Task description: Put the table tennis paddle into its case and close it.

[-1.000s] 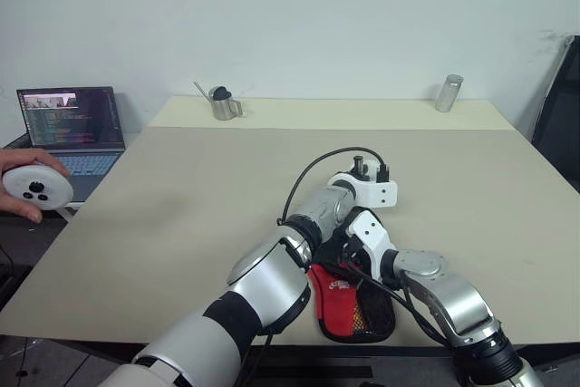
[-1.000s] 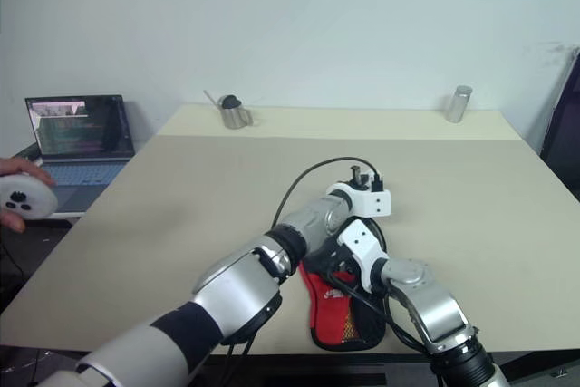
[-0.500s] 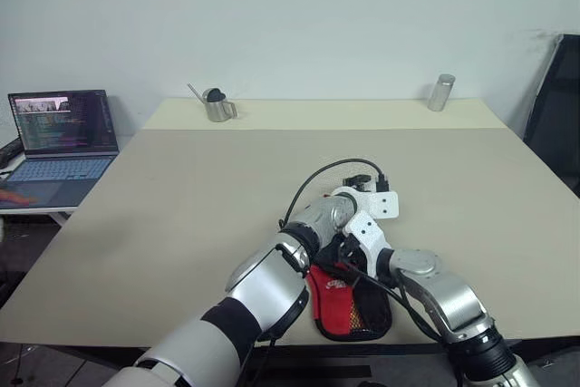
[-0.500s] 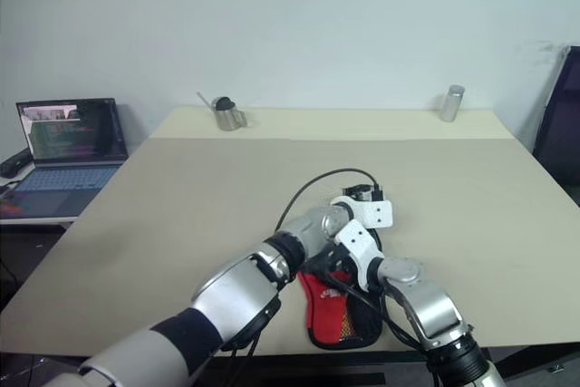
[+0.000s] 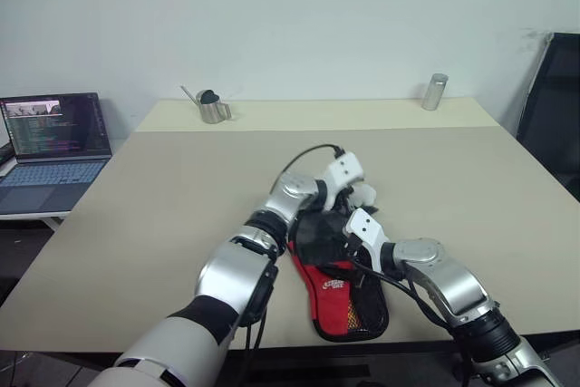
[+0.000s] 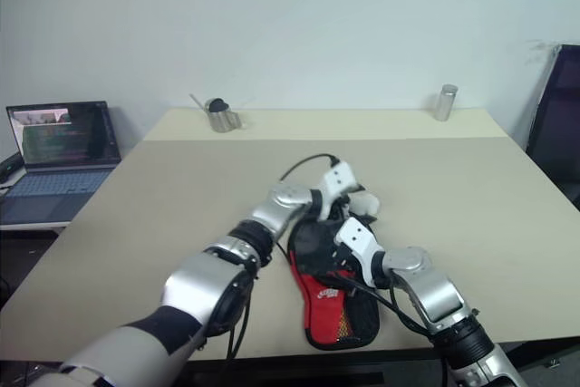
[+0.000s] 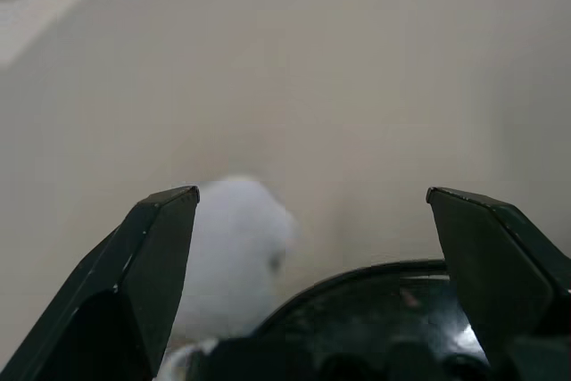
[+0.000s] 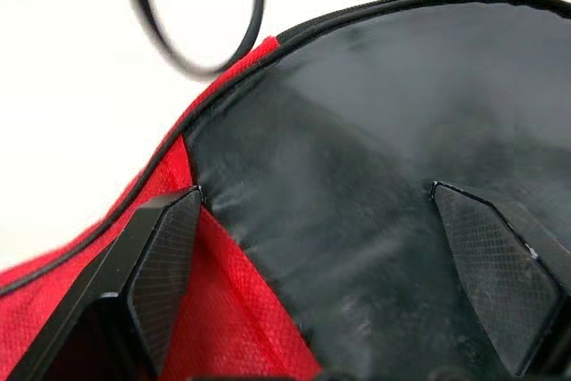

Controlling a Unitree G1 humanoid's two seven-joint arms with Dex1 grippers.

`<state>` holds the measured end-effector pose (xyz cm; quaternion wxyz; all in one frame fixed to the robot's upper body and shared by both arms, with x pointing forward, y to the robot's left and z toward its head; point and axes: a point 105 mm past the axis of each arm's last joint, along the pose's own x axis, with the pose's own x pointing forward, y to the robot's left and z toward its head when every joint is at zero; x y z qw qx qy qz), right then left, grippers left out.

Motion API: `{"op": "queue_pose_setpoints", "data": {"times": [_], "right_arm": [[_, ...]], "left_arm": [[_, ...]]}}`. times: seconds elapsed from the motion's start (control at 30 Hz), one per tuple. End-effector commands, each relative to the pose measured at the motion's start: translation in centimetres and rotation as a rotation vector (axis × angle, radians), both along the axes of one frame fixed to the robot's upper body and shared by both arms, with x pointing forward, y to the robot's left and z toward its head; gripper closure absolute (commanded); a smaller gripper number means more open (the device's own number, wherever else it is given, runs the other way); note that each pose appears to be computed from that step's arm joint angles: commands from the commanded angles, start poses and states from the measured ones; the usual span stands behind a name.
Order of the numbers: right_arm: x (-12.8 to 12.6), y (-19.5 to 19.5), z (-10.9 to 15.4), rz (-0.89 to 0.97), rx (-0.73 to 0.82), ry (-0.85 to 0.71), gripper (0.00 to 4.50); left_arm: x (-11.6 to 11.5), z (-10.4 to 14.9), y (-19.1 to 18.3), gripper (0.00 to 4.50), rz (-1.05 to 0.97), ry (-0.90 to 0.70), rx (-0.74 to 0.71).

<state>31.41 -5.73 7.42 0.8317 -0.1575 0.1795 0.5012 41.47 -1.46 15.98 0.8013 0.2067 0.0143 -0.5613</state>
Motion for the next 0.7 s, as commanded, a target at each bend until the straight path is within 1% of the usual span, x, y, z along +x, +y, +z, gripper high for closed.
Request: {"op": "queue_pose_setpoints", "data": {"times": [0.03,0.13,0.2,0.3,0.37,0.43,0.53,0.63,0.7], "right_arm": [[-0.9,-1.6,-4.5,-0.039,-0.09,0.151,0.0],[-0.7,-1.3,-4.5,-0.031,-0.085,0.147,0.0],[-0.7,-1.1,-4.5,-0.028,-0.081,0.145,0.0],[-0.6,-1.1,-4.5,-0.023,-0.082,0.144,0.0],[-0.7,-1.1,-4.5,-0.021,-0.08,0.144,0.0],[-0.7,-1.1,-4.6,-0.018,-0.078,0.144,0.0],[-0.7,-1.2,-4.6,-0.017,-0.073,0.145,0.0],[-0.8,-1.1,-4.4,-0.014,-0.061,0.144,0.0],[-0.9,-1.1,-4.0,-0.001,-0.051,0.141,0.0]], "left_arm": [[0.4,5.2,1.6,0.02,-0.024,-0.096,-0.11],[0.8,5.9,3.9,0.02,0.007,-0.154,-0.086],[0.4,6.3,5.5,0.02,-0.009,-0.159,-0.081],[-1.1,6.8,7.7,0.02,-0.06,-0.123,-0.1],[-2.6,6.4,9.3,0.02,-0.091,-0.072,-0.095],[-4.0,5.2,10.9,0.02,-0.093,-0.004,-0.072],[-4.4,3.0,12.4,0.02,0.002,0.049,-0.034],[-4.8,0.7,12.5,0.02,0.072,0.11,-0.059],[-5.2,-0.5,11.6,0.02,0.09,0.14,-0.102]]}}
